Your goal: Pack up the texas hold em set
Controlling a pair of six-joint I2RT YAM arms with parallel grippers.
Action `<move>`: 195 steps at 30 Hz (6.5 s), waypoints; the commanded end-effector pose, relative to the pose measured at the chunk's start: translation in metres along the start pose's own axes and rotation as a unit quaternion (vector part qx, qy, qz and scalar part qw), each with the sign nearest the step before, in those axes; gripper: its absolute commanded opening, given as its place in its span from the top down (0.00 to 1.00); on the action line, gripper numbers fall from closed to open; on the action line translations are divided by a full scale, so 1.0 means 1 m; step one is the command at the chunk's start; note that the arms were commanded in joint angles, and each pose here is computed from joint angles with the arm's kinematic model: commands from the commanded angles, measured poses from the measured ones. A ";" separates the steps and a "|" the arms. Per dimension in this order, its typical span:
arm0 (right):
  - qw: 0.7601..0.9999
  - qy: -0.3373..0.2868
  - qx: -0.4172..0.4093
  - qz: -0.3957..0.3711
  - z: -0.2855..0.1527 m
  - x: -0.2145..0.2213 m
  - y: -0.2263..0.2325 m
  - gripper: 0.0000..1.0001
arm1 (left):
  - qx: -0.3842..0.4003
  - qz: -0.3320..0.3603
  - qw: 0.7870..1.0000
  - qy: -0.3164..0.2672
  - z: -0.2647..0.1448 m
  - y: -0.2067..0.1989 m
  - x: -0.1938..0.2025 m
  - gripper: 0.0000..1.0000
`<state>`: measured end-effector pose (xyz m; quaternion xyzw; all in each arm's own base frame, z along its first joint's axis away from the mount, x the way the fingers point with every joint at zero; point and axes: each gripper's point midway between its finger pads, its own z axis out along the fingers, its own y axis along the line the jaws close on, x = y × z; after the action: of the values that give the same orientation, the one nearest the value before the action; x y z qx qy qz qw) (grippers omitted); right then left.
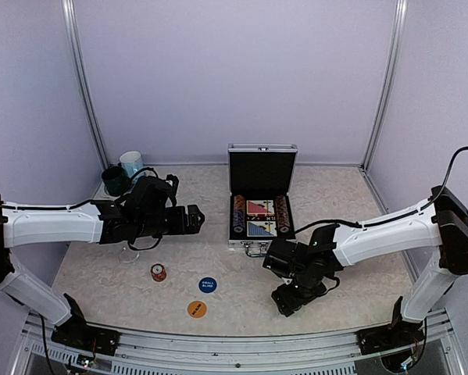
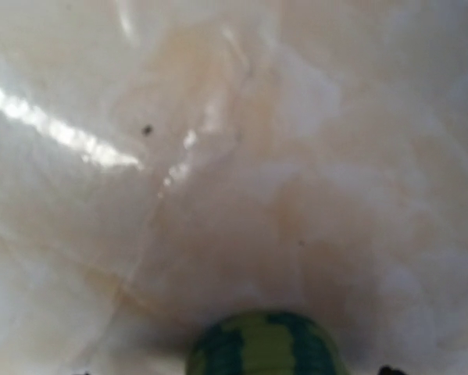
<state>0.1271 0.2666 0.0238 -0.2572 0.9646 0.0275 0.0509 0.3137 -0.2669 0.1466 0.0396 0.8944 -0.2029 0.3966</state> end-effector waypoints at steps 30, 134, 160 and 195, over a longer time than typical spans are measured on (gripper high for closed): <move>0.999 0.035 0.019 -0.008 0.020 0.017 -0.013 0.67 | 0.001 -0.002 1.000 -0.009 0.002 -0.001 -0.005 0.01; 0.977 -0.074 -0.072 -0.188 -0.074 -0.070 0.020 1.00 | 0.489 -0.111 0.839 0.212 0.026 -0.203 0.114 0.01; 0.968 -0.080 -0.060 -0.228 -0.075 -0.059 0.022 1.00 | 0.515 -0.141 0.807 0.253 0.034 -0.210 0.132 0.07; 0.961 -0.081 -0.053 -0.259 -0.070 -0.050 0.029 1.00 | 0.529 -0.184 0.794 0.236 0.020 -0.197 0.117 0.06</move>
<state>0.1668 0.2988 0.0909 -0.4543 0.8817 0.0589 0.1132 0.1847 -0.4681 0.0844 0.1520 0.7272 -0.6692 0.0135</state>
